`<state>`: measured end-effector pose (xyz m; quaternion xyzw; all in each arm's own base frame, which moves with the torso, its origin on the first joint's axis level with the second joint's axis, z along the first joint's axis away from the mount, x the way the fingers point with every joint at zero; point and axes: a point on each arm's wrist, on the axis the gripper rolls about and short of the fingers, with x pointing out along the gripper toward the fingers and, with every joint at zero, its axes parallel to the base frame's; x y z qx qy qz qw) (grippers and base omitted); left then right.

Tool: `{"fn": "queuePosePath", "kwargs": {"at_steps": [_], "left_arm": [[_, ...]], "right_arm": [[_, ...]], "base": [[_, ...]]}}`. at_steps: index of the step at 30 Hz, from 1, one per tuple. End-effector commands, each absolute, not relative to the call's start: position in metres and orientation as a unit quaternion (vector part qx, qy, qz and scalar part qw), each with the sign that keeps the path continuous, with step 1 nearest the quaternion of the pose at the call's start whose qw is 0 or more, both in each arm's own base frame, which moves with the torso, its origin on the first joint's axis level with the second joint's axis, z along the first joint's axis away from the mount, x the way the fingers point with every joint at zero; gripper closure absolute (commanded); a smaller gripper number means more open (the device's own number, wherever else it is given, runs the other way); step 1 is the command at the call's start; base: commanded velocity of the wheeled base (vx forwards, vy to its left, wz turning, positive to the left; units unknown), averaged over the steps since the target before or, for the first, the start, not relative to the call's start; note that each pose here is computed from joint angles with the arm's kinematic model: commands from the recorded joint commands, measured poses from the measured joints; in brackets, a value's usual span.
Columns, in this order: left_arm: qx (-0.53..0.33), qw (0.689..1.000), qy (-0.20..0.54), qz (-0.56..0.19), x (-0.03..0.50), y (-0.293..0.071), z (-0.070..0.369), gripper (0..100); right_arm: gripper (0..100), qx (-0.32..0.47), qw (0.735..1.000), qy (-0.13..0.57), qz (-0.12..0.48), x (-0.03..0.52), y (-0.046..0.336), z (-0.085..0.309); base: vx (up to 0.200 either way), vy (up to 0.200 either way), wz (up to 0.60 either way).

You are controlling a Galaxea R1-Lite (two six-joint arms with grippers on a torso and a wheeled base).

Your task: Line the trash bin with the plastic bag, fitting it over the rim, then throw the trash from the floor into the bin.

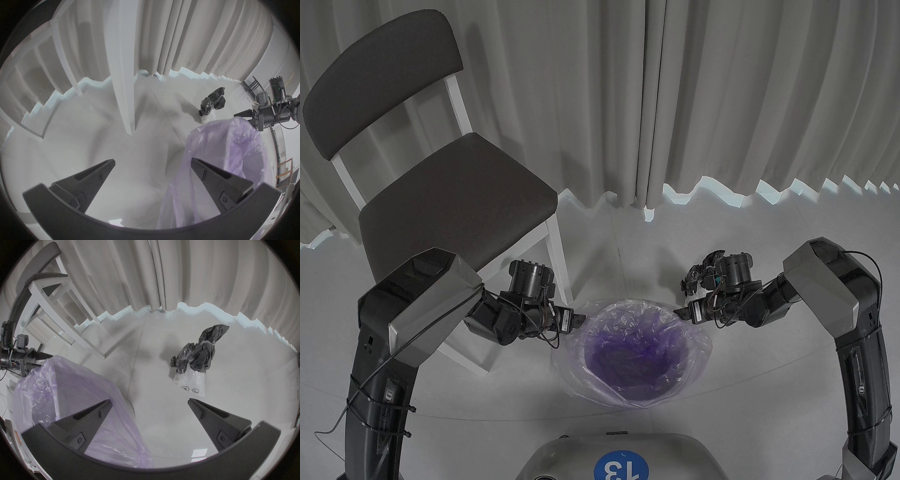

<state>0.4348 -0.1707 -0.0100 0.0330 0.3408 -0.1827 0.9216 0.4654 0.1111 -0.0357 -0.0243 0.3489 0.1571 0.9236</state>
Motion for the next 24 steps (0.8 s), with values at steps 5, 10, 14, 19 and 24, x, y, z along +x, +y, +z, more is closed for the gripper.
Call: {"fn": "queuePosePath", "kwargs": {"at_steps": [5,10,14,19,24], "left_arm": [[0.019,0.924,0.329,-0.195,0.424,-0.158,0.020,0],[0.016,0.926,0.322,-0.196,0.416,-0.155,0.035,0],[0.016,0.926,0.323,-0.196,0.407,-0.153,0.041,0],[0.018,0.923,0.326,-0.203,0.391,-0.152,0.045,0],[0.020,0.928,0.303,-0.215,0.367,-0.153,0.041,0]], "right_arm": [[0,-0.018,0.926,0.347,0.150,0.464,0.104,-0.027],[0,-0.011,0.927,0.348,0.142,0.459,0.096,-0.003],[0,-0.005,0.928,0.345,0.138,0.452,0.092,0.010],[0,-0.007,0.929,0.345,0.134,0.436,0.088,0.027],[0,-0.008,0.925,0.354,0.135,0.410,0.086,0.033]], "base": [[0.000,0.000,0.00],[0.000,0.000,0.00],[0.000,0.000,0.00],[0.000,0.000,0.00],[0.000,0.000,0.00]]}}
